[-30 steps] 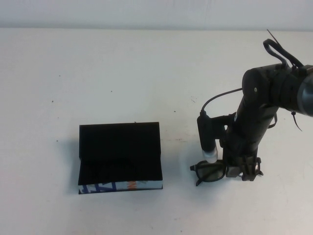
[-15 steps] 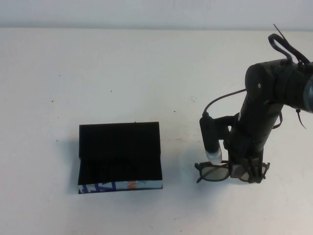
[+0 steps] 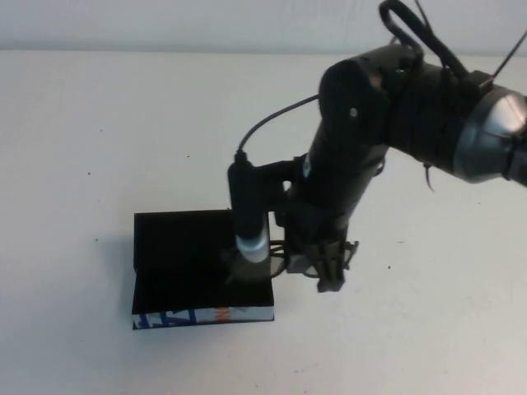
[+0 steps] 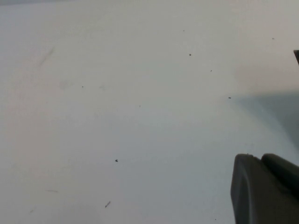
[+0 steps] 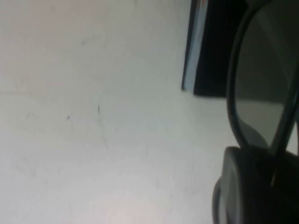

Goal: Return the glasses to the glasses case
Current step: Place the glasses in the glasses case, then close the glasses case

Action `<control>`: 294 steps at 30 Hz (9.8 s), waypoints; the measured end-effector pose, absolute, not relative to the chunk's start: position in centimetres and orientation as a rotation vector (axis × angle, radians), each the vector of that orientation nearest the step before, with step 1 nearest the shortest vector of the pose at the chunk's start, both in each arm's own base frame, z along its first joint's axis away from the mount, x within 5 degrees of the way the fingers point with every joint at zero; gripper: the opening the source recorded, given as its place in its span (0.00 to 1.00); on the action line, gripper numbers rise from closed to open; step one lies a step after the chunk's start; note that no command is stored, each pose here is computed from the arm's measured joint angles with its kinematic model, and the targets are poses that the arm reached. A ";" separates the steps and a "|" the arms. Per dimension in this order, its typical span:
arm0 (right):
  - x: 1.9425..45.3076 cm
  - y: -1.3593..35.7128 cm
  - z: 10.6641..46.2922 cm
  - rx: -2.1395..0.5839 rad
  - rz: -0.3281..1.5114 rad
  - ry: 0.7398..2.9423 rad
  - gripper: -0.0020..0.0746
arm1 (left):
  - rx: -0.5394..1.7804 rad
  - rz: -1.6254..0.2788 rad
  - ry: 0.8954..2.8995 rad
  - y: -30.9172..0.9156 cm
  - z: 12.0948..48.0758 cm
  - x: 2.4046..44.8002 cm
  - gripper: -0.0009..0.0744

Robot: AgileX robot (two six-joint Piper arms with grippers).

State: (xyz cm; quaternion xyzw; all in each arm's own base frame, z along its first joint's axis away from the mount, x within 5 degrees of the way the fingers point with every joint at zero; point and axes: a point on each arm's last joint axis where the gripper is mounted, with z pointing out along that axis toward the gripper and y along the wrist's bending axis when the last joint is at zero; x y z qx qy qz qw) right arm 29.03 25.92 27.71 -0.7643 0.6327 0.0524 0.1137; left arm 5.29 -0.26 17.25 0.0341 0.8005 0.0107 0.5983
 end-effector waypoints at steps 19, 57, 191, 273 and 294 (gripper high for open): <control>30.9 35.5 23.4 -2.284 0.215 1.762 0.09 | 0.079 0.025 1.857 -0.3 17.2 5.3 0.01; 31.2 36.5 20.4 -2.253 0.311 1.881 0.17 | 0.079 0.025 1.857 -0.3 17.2 5.3 0.01; 39.8 32.1 23.7 -1.018 0.578 2.484 0.01 | 0.479 -0.989 2.450 -8.9 11.6 20.9 0.01; 30.6 33.5 21.0 -1.303 0.673 2.787 0.01 | 0.481 -0.988 2.450 -8.9 11.6 20.9 0.01; 32.2 32.7 24.6 -1.285 0.559 2.662 0.01 | 0.463 -1.004 2.432 -8.9 13.7 20.3 0.01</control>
